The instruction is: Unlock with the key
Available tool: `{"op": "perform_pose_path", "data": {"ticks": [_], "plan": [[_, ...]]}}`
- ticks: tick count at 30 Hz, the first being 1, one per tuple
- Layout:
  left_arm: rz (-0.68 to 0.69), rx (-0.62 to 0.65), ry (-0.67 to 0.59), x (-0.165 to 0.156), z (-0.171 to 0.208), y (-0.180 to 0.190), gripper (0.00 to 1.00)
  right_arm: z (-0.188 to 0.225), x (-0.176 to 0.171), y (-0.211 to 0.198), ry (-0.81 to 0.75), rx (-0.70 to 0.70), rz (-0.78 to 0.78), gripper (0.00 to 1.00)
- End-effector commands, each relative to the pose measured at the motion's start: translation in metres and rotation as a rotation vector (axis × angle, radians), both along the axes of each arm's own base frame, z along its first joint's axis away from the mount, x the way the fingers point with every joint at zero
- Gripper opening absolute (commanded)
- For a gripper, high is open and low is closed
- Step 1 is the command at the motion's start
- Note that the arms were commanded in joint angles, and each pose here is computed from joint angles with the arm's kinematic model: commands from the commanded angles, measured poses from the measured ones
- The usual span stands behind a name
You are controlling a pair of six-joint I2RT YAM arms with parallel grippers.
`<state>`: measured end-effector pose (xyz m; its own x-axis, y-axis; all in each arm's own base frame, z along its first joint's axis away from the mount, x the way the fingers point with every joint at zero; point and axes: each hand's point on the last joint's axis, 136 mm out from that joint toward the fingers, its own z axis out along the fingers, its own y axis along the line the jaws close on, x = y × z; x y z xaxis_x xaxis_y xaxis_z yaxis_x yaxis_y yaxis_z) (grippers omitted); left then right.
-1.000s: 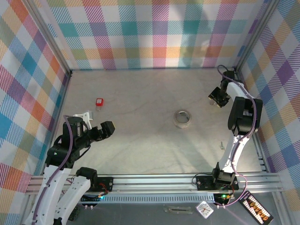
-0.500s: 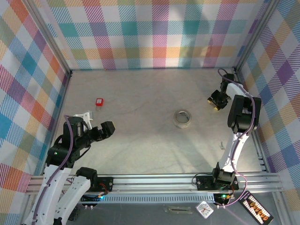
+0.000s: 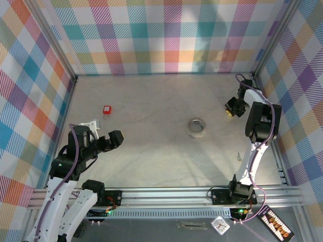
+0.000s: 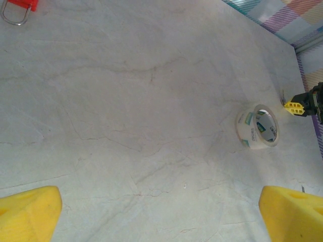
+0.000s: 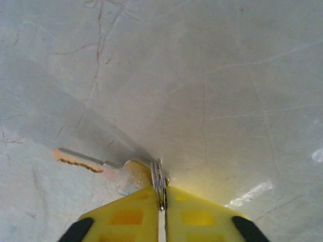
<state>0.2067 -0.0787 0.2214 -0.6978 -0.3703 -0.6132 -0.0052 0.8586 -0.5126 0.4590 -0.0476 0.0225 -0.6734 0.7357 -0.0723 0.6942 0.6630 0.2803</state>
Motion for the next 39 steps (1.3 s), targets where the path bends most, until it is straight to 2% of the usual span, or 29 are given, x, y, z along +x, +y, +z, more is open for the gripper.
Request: {"op": "perform_pose_path", "data": {"ticks": [1,8,11,17,22,26,34,39], "plan": [[0.0,0.009,0.027,-0.003,-0.009,0.0,1.0,-0.006,-0.013,0.001,0.042,0.009,0.008,0.01],[-0.005,0.002,0.033,-0.001,-0.011,-0.002,1.0,-0.001,-0.025,0.005,0.01,0.013,0.029,0.0],[-0.028,-0.044,0.035,0.003,-0.011,-0.01,1.0,0.012,-0.029,0.013,-0.046,0.027,0.06,0.0],[-0.103,-0.384,-0.015,0.03,0.009,-0.06,1.0,0.055,-0.051,0.042,-0.19,0.066,0.166,0.0],[-0.182,-0.487,-0.067,0.042,0.044,-0.105,1.0,0.101,-0.078,0.084,-0.335,0.105,0.303,0.0],[-0.238,-0.639,-0.068,0.048,0.065,-0.145,1.0,0.136,-0.101,0.121,-0.436,0.152,0.384,0.0],[-0.254,-0.878,0.105,0.05,0.06,-0.22,0.99,0.202,-0.142,0.21,-0.643,0.292,0.547,0.0],[-0.146,-1.045,0.198,0.059,0.048,-0.233,0.97,0.224,-0.17,0.246,-0.744,0.365,0.595,0.0]]}}
